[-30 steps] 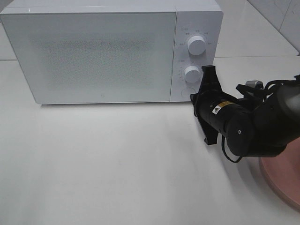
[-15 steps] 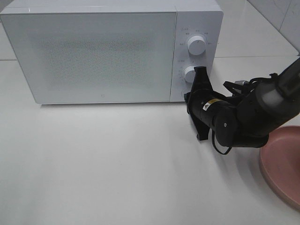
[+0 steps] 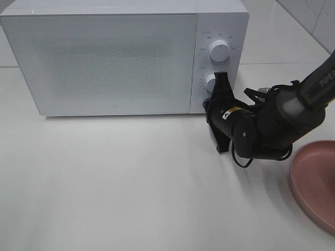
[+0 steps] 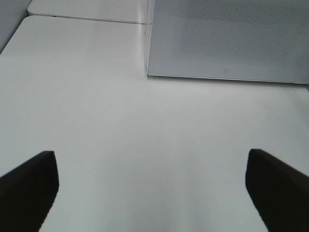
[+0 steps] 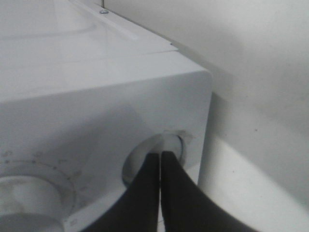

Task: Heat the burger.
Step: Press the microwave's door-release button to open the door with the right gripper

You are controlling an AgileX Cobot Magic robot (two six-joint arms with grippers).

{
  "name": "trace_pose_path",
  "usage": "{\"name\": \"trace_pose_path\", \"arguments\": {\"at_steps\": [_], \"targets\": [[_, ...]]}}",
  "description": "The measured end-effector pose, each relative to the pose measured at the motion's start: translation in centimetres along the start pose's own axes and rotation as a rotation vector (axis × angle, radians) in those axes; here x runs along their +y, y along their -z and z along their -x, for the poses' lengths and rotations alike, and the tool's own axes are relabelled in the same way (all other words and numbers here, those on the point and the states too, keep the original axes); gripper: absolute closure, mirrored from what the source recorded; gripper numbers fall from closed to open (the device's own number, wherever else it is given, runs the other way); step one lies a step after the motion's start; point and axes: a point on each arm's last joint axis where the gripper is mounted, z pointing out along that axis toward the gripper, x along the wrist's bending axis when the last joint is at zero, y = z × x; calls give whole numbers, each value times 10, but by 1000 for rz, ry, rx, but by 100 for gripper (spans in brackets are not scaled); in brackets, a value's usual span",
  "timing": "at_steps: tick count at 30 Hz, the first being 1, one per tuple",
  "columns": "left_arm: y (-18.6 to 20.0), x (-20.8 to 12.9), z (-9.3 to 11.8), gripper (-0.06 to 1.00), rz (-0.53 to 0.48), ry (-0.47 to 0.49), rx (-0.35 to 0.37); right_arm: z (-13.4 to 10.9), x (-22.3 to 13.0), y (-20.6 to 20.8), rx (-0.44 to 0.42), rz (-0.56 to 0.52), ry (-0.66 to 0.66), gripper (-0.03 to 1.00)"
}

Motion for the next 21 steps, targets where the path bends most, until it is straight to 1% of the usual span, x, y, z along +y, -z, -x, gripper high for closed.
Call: {"name": "trace_pose_path", "arguments": {"at_steps": [4, 13, 18, 21], "targets": [[0, 0, 0, -3, 0, 0, 0, 0, 1, 0, -1, 15, 6, 97], [0, 0, 0, -3, 0, 0, 0, -4, 1, 0, 45, 45, -1, 97], [0, 0, 0, -3, 0, 0, 0, -6, -2, -3, 43, 66, -24, 97], [0, 0, 0, -3, 0, 0, 0, -7, -2, -5, 46, 81, -13, 97]]}}
